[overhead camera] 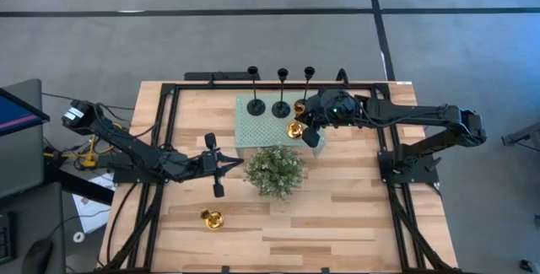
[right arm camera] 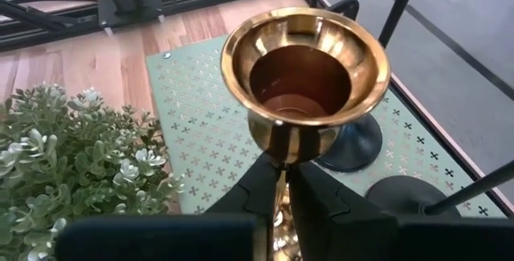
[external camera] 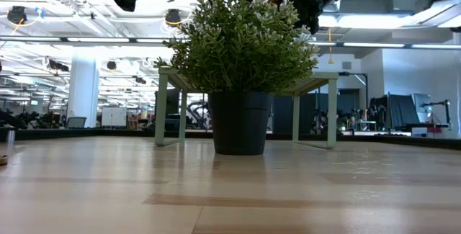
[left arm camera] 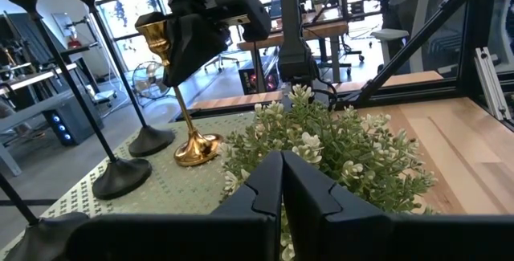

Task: Pick & Place candle stick holders
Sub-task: Put the right gold candle holder on the shelf, then put the gold candle holder on the shelf

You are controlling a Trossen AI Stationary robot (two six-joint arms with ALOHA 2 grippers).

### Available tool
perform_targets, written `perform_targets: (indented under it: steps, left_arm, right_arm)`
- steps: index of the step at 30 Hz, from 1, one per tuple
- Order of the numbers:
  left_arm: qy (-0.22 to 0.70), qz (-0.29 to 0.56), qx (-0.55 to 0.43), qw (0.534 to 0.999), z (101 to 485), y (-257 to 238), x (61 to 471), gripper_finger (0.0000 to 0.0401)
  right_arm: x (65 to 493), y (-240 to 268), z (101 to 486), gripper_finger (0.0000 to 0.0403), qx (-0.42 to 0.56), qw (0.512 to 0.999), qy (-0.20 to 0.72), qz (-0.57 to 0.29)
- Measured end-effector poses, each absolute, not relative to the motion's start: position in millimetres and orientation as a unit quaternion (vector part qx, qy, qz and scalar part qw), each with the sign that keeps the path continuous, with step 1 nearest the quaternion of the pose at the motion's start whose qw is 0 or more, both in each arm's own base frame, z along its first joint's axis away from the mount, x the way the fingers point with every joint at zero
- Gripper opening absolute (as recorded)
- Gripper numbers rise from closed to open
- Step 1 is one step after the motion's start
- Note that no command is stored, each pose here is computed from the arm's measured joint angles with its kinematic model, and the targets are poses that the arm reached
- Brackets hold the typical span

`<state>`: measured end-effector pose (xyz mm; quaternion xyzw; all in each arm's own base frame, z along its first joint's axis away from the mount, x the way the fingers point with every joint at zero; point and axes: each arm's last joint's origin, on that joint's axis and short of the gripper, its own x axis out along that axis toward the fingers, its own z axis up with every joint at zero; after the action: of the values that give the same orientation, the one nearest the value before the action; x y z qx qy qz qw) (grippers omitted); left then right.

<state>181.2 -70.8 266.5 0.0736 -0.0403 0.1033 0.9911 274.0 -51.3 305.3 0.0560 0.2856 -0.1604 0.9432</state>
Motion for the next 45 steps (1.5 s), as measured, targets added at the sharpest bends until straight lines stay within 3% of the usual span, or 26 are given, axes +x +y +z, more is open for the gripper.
perform_targets:
  steps: [10,19,25,32,37,45]
  left_arm:
    - [-0.04,0.103,0.073,0.991,267,-71,181,0.0011]
    - [-0.04,0.103,0.073,0.991,267,-71,181,0.0011]
    - [-0.04,0.103,0.073,0.991,267,-71,181,0.0011]
    - [-0.044,0.092,0.071,0.992,268,-74,178,0.0011]
    - [-0.069,0.053,0.055,0.995,277,-82,165,0.0011]
    - [-0.088,-0.115,0.048,0.988,286,-98,134,0.0006]
  right_arm:
    - [273,-51,308,0.0093,0.039,0.942,0.296,-0.155]
    - [245,-44,357,0.0115,0.025,0.927,0.345,-0.145]
    - [213,-29,385,0.0091,0.03,0.926,0.352,-0.129]
    - [189,-6,378,0.0007,0.024,0.939,0.33,-0.096]
    - [191,11,357,0.0006,0.034,0.947,0.305,-0.093]
    - [205,35,321,0.0001,0.037,0.962,0.264,-0.058]
